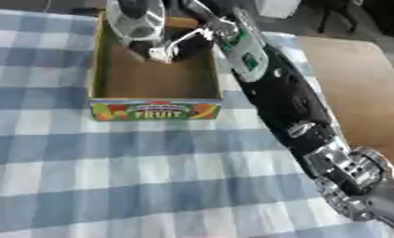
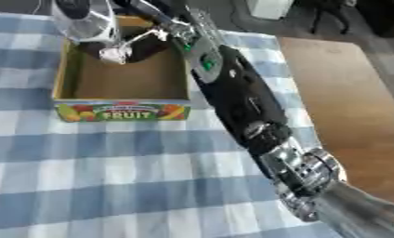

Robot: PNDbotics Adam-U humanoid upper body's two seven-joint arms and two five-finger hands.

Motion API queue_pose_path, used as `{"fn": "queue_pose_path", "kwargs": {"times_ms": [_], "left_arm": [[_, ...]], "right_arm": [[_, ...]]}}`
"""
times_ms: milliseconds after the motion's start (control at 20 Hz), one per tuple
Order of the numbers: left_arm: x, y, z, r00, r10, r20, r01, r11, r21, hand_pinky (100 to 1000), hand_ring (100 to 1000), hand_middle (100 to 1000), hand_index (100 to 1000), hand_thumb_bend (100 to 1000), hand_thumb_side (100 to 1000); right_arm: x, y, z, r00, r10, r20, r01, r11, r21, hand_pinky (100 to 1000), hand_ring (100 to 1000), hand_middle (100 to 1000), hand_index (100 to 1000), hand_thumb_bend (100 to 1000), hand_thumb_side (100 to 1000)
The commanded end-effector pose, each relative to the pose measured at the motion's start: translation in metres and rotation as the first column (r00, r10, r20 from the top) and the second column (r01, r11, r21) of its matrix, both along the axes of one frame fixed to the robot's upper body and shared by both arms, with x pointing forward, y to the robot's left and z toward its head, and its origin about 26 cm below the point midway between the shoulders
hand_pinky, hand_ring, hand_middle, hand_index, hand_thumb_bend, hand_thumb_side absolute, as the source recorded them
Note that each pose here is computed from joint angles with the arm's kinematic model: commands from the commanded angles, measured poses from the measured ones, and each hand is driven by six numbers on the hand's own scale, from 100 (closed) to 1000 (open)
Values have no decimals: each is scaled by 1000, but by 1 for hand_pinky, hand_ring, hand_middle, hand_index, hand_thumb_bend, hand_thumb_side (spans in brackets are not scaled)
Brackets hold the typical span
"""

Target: Pick up objects on the table and place them in the box.

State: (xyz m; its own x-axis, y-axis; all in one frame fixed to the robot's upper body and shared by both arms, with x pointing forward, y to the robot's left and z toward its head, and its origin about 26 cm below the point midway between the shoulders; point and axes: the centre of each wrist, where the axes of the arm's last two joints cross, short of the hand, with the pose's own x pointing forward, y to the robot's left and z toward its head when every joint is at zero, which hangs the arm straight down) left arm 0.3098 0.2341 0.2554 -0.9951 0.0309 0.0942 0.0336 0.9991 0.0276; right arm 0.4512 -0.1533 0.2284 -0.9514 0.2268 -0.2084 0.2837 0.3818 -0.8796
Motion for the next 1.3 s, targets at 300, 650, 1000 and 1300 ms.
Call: {"fn": "queue_pose_path", "kwargs": {"times_ms": [300,650,1000,1300], "left_arm": [[-3,1,12,999,-16,49,16,1000,-9,502,598,641,741,100,821],[-3,1,13,999,-17,51,17,1000,-10,503,599,641,741,100,821],[-3,1,13,998,-16,53,16,1000,-10,503,598,642,740,100,821],[-3,-3,17,997,-29,65,31,999,-17,504,601,638,740,100,820]], "right_arm": [[-2,11,-5,998,-21,59,26,996,-90,864,791,860,799,207,767],[1,11,-12,997,-34,64,39,995,-88,871,790,861,812,203,771],[6,7,-17,996,-57,61,63,994,-85,912,823,899,878,322,813],[32,-16,-37,985,-131,-108,134,991,25,1000,907,974,994,490,963]]}}
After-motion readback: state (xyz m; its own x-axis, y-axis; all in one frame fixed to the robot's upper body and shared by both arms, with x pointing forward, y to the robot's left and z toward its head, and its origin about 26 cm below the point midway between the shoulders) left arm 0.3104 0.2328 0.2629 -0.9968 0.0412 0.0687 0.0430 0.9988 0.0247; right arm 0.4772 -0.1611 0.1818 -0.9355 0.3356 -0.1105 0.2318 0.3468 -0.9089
